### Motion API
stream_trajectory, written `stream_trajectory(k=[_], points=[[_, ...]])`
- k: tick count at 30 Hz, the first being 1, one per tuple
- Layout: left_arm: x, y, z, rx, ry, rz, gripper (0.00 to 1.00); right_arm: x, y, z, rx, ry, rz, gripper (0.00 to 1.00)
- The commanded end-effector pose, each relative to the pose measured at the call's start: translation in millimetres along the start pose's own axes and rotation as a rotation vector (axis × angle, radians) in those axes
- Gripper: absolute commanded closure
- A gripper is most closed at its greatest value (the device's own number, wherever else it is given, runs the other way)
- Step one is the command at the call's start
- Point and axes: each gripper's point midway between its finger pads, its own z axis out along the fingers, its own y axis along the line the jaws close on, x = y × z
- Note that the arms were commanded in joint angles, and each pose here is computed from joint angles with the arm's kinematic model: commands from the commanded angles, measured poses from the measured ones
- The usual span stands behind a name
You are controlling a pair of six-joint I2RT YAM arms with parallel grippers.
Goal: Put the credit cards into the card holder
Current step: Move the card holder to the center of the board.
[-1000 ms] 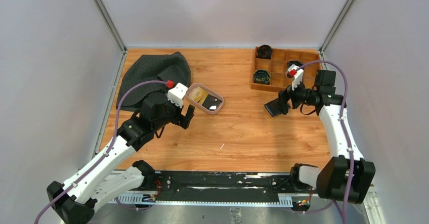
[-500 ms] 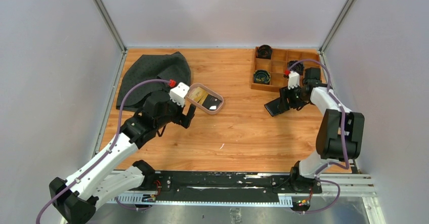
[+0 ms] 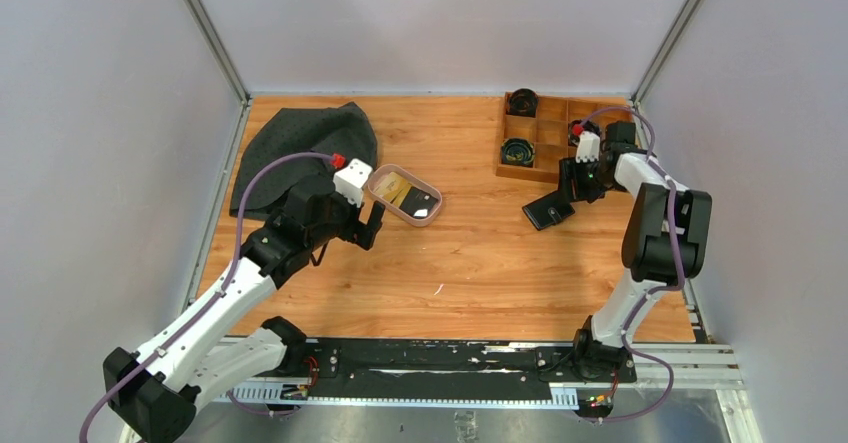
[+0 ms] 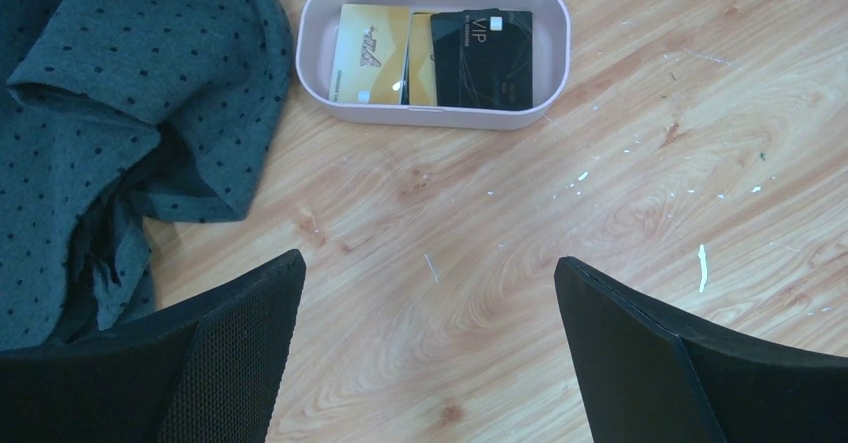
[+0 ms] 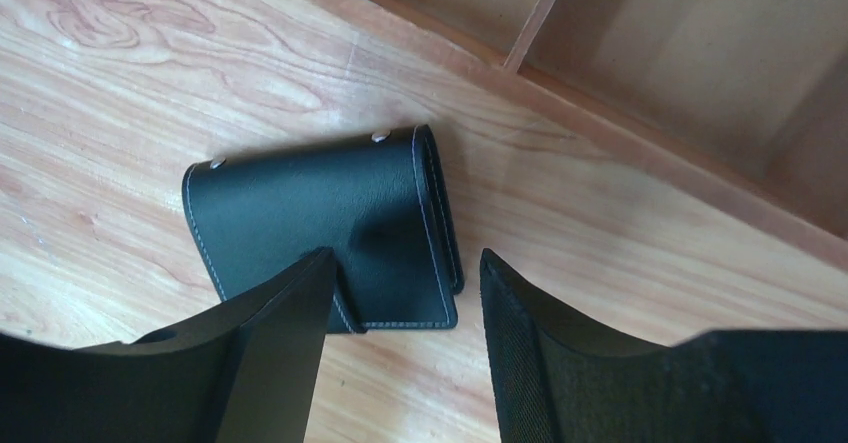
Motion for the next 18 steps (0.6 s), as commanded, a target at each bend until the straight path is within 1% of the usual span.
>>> stream_trajectory(k=[1,5,9,13,14,18], points=[[-3.5,0.7,1.0,0.006,-0.015,-0.013,0.00,8.8,5.0,10.6,-0.099,0.038,0.102,0.41],[-2.8,1.2,1.9,0.009,-0.012,-0.018,0.00,11.4,3.7,15.5,-0.131,0.048,0.141,0.42],[-2.3,0.4,2.5,0.016,-0.010,-0.020,0.00,17.3,13.8,19.1,-0.199,0.060,0.154,0.51],[-3.9,-0.6,1.7,0.025,-0.017,-0.021,0.00,23.4,27.0,20.9,-0.276,0.074,0.163,0.67],[-4.4,-0.5,1.5,0.025,-0.019,-0.022,0.00,25.2,30.9,20.8,-0.298,0.078,0.163,0.73],[-8.1,-16.3,0.1,0.116,-0.040,-0.020,0.00,31.2,50.5,17.8,-0.389,0.087,0.149,0.90]])
